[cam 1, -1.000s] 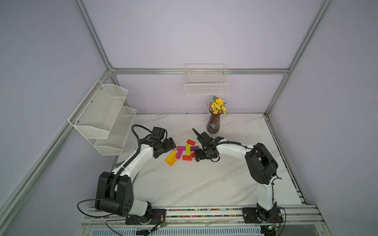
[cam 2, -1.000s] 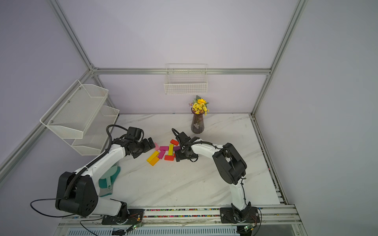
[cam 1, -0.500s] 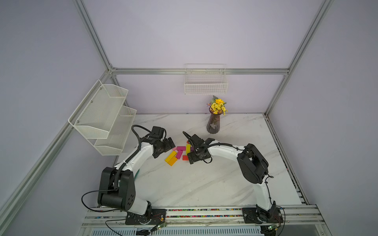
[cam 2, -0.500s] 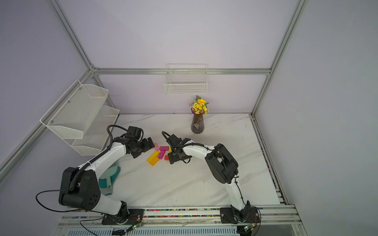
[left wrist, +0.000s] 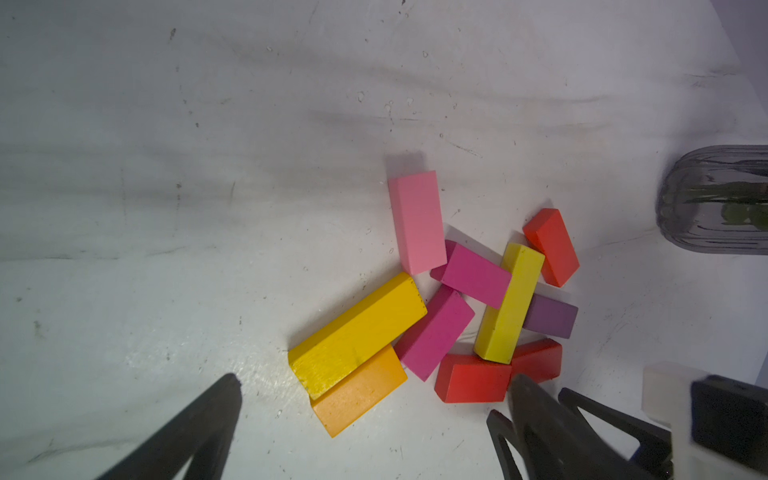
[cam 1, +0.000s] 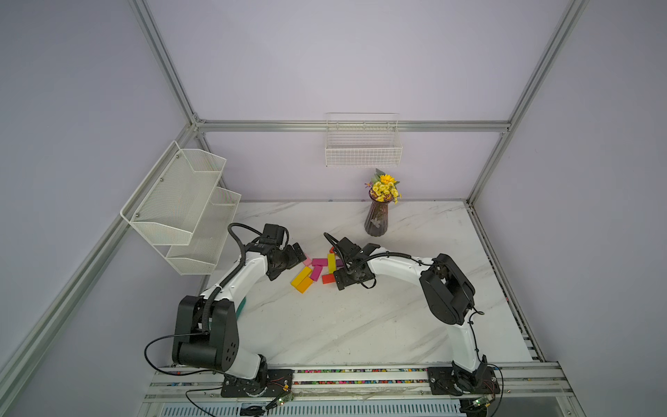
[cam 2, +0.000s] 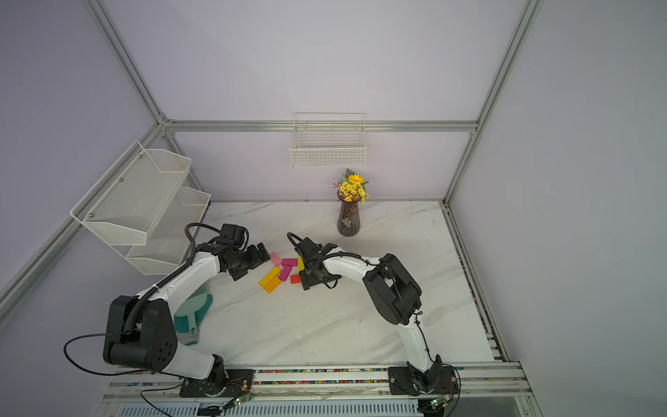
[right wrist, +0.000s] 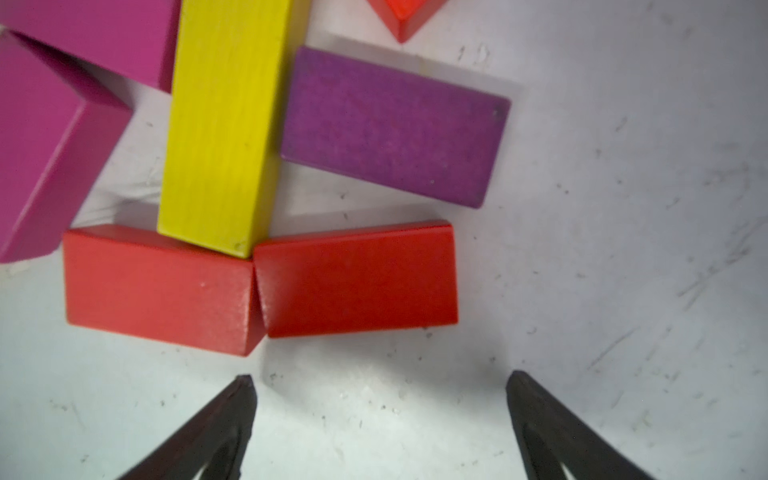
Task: Assemble the letter c with building blocks
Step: Pick up the building block from the center of the board.
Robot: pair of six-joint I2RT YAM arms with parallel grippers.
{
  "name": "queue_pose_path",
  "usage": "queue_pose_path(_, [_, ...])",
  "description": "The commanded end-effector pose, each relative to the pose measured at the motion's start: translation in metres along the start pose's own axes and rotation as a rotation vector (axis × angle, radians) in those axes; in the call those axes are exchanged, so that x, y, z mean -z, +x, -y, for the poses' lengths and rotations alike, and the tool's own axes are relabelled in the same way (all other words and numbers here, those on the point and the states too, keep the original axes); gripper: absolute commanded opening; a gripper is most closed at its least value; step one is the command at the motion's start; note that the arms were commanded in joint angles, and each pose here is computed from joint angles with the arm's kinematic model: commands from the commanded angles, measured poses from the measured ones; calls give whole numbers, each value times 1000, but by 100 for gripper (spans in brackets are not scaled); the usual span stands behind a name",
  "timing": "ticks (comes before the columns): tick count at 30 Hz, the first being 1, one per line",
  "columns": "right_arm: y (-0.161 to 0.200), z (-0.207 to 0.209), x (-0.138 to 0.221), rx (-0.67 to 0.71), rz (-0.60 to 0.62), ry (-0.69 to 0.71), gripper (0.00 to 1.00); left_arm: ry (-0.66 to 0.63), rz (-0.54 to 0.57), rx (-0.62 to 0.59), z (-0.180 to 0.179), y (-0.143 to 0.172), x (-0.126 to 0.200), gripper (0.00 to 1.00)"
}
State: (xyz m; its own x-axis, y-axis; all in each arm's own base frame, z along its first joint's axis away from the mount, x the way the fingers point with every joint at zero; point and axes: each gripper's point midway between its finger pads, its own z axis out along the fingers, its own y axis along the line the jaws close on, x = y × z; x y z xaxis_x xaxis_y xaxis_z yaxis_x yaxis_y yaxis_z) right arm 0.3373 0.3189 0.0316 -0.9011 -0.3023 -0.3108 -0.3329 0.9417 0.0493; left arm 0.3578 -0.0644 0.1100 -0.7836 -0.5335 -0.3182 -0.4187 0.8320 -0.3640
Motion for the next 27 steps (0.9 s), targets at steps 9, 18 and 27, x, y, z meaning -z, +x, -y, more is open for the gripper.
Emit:
queue_pose_path(9, [-2, 7, -1, -8, 4, 46, 95, 61, 14, -26, 15, -13, 3, 100])
queue_pose_path(18, [-10, 1, -16, -8, -4, 50, 91, 66, 16, -26, 16, -15, 4, 100])
queue_pose_path(27, [-20, 2, -25, -14, -1, 63, 86, 70, 13, -23, 17, -16, 3, 100])
